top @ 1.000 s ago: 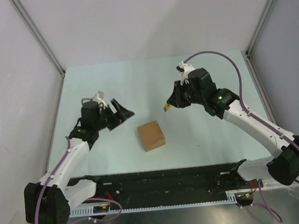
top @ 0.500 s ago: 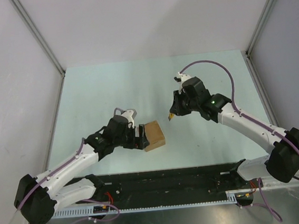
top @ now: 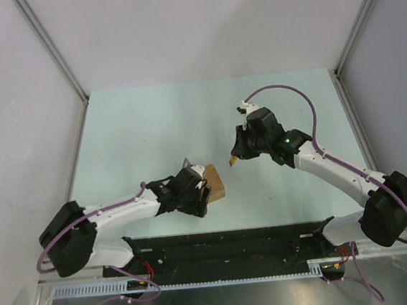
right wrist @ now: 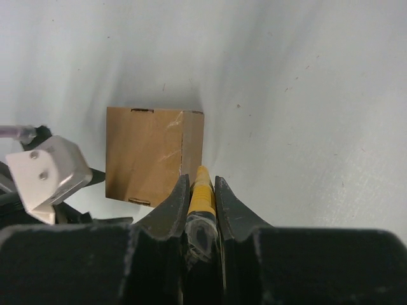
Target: Unpack the express box
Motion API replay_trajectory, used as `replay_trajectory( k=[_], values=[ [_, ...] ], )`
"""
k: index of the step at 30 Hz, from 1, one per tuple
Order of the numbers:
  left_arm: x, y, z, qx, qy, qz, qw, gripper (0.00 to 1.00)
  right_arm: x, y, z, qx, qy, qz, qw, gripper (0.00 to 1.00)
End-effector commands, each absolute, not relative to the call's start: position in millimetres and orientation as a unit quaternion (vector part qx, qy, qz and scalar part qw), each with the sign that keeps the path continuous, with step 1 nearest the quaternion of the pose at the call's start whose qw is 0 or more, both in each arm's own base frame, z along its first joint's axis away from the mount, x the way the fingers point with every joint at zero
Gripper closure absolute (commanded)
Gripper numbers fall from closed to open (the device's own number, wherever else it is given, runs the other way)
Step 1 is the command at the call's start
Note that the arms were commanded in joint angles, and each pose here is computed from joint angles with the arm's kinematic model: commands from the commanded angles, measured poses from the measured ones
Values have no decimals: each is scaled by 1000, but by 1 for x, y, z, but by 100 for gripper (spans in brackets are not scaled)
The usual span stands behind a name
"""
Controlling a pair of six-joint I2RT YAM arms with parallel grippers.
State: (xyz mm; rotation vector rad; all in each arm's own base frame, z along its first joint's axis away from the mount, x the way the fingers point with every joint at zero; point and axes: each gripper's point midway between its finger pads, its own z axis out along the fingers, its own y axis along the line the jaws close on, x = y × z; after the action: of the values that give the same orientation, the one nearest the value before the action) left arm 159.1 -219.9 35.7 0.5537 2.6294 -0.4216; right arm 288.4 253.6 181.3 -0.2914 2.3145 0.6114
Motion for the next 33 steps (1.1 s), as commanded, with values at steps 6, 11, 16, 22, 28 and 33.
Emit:
replay_trajectory(
  k=[6, 11, 16, 22, 28, 33],
  values=[
    [226, -226, 61, 138, 933, -98, 316, 27, 296, 253, 182, -87, 886, 243, 384, 100],
    [247, -222, 64, 69, 935, -127, 324, 28, 298, 254, 174, -82, 886, 246, 385, 100],
    [250, -228, 61, 79, 936, -137, 313, 29, 311, 257, 178, -69, 877, 245, 407, 100],
    [240, -206, 77, 73, 933, -137, 325, 21, 324, 253, 177, -28, 875, 229, 426, 100],
    [252, -182, 111, 2, 915, -159, 370, 13, 328, 242, 166, 16, 884, 197, 424, 100],
    [269, -185, 101, -55, 926, -174, 331, 12, 325, 245, 162, 18, 886, 189, 423, 100]
  ],
)
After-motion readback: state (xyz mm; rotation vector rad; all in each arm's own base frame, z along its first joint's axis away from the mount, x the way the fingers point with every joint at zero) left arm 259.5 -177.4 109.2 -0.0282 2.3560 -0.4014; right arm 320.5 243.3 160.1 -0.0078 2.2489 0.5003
